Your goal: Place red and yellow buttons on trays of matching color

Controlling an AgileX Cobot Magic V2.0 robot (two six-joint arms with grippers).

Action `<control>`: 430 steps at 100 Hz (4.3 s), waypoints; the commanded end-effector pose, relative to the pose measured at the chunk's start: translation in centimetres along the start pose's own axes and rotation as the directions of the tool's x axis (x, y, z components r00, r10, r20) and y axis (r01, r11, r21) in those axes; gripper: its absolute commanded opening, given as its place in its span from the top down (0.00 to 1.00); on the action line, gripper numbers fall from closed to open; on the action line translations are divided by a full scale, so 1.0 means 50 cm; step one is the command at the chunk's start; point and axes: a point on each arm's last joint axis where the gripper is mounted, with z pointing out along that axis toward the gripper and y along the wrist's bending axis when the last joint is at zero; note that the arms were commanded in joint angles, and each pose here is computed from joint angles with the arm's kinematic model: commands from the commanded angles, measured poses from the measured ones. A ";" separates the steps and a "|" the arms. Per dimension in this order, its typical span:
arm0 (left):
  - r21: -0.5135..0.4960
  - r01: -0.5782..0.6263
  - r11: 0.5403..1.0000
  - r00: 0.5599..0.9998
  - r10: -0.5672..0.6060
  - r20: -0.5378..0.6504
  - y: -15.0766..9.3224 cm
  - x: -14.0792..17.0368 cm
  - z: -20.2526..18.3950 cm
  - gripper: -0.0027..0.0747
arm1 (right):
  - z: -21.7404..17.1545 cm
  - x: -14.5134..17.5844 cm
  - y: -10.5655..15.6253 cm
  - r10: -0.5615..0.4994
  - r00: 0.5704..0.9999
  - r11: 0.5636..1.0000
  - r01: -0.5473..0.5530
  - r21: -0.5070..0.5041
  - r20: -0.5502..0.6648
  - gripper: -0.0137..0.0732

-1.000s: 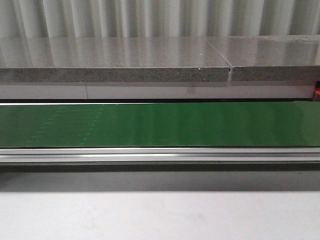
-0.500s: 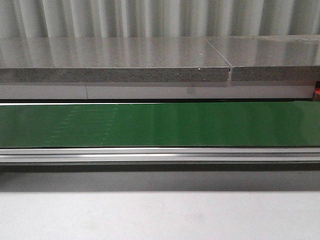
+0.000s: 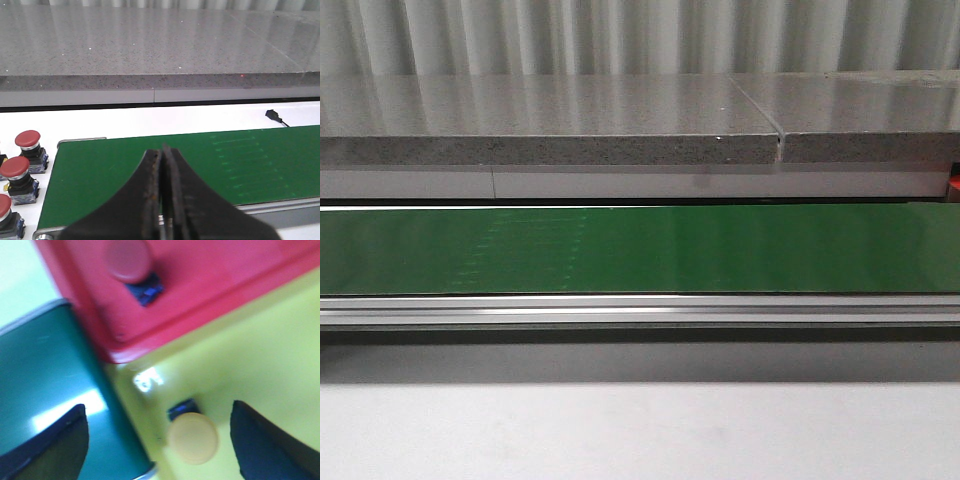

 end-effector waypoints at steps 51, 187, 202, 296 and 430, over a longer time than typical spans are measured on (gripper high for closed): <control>0.013 0.011 1.000 0.995 -0.012 0.097 -0.003 -0.029 -0.004 0.99 | -0.209 0.069 0.182 -0.359 0.893 0.886 0.417 -0.201 0.273 0.18; 0.013 0.011 1.000 0.996 -0.012 0.093 -0.003 -0.029 -0.004 0.85 | -0.300 0.222 0.102 -0.316 0.837 0.880 0.435 -0.191 0.447 0.92; 0.013 0.011 1.000 0.996 -0.012 0.093 -0.003 -0.029 -0.004 0.42 | -0.300 0.222 0.102 -0.316 0.837 0.880 0.435 -0.191 0.447 0.92; -0.425 0.364 0.829 0.904 -0.425 -0.054 0.116 -0.100 0.173 0.12 | -0.300 0.222 0.102 -0.316 0.837 0.880 0.435 -0.191 0.447 0.92; -0.748 0.324 0.579 0.622 -0.727 -0.292 0.377 0.090 0.447 0.12 | -0.300 0.222 0.102 -0.316 0.837 0.880 0.435 -0.191 0.447 0.92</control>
